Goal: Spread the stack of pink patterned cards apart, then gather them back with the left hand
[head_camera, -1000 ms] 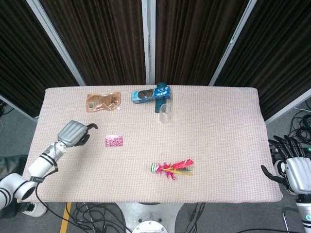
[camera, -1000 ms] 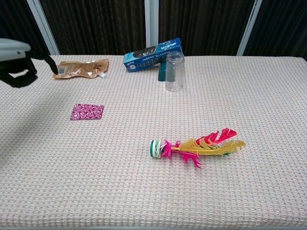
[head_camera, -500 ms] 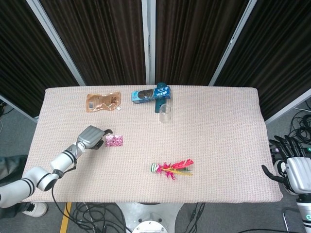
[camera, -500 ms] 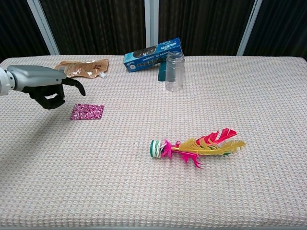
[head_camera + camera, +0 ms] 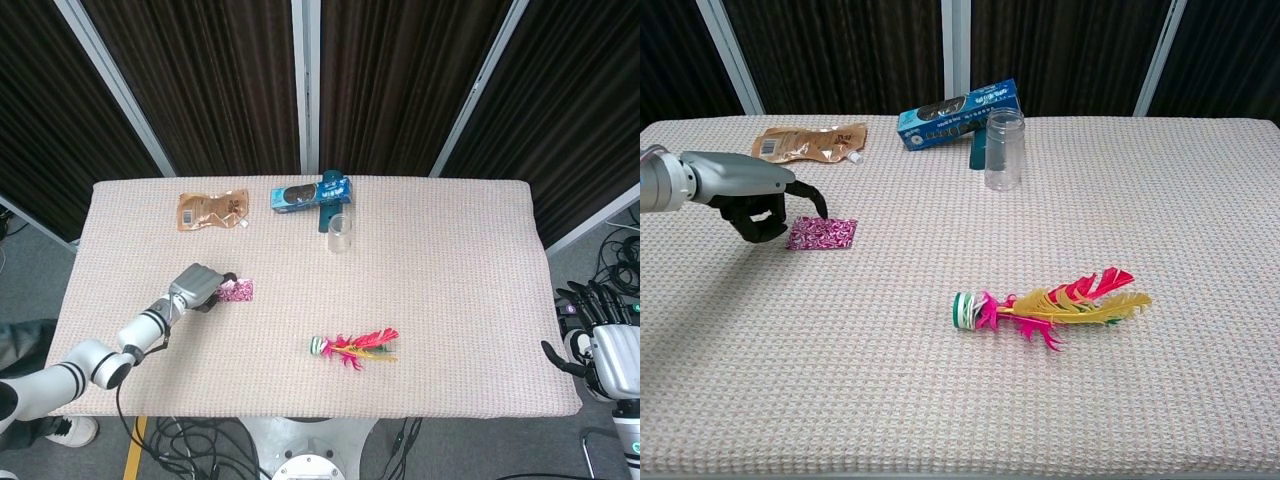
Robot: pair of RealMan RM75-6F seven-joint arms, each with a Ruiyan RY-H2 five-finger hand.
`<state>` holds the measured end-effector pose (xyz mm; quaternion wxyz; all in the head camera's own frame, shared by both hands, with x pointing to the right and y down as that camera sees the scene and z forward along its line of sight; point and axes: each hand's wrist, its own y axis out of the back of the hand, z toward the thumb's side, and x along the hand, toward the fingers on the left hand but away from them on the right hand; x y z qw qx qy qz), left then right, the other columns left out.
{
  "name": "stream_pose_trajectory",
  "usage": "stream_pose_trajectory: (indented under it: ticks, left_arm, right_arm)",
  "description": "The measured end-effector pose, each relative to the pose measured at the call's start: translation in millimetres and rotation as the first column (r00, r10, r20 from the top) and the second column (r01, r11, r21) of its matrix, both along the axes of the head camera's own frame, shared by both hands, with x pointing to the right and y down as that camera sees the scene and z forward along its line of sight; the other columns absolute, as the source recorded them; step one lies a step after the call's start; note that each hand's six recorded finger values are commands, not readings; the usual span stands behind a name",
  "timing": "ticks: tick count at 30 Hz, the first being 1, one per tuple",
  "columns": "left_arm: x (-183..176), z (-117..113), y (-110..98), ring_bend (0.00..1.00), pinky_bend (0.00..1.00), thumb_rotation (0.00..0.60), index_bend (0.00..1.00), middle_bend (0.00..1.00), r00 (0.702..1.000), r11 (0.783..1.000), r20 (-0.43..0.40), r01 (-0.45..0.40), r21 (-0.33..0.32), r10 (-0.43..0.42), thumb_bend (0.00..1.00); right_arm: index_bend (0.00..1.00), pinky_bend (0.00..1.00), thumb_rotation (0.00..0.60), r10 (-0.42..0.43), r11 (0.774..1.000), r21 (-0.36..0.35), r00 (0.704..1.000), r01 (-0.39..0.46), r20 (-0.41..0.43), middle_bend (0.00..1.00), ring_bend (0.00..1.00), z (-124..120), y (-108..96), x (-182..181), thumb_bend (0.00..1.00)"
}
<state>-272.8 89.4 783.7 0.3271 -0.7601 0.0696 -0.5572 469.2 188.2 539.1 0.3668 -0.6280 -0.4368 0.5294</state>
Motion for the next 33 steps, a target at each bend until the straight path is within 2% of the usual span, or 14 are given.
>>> stream_pose_trajectory:
  ticks: [9,20,30,33]
  left_arm:
    - [2,5,7,0.95,0.98,0.600,0.26,0.91,0.997,0.998,0.057,-0.046,-0.052,0.049,0.61]
    - [18,-15,26,0.95,0.98,0.600,0.26,0.91,0.990,0.988,0.043,-0.132,-0.080,0.135,0.61]
    - [22,-29,41,0.95,0.98,0.600,0.26,0.90,0.983,0.979,0.059,-0.169,-0.110,0.176,0.61]
    - [23,-34,39,0.95,0.98,0.600,0.26,0.90,0.983,0.981,0.061,-0.167,-0.095,0.173,0.61]
  right_arm:
    - [0.16,0.00,0.450,0.006,1.000,-0.005,1.000,-0.006,-0.004,0.10,0.02,1,1,3,0.19]
    - [0.16,0.00,0.449,0.012,1.000,-0.005,1.000,-0.012,-0.003,0.10,0.02,0,2,5,0.20]
    - [0.16,0.00,0.452,0.017,1.000,0.005,1.000,-0.017,-0.002,0.10,0.01,-4,4,7,0.19]
    - [0.16,0.00,0.452,0.019,1.000,0.007,1.000,-0.019,-0.001,0.10,0.02,-5,6,8,0.19]
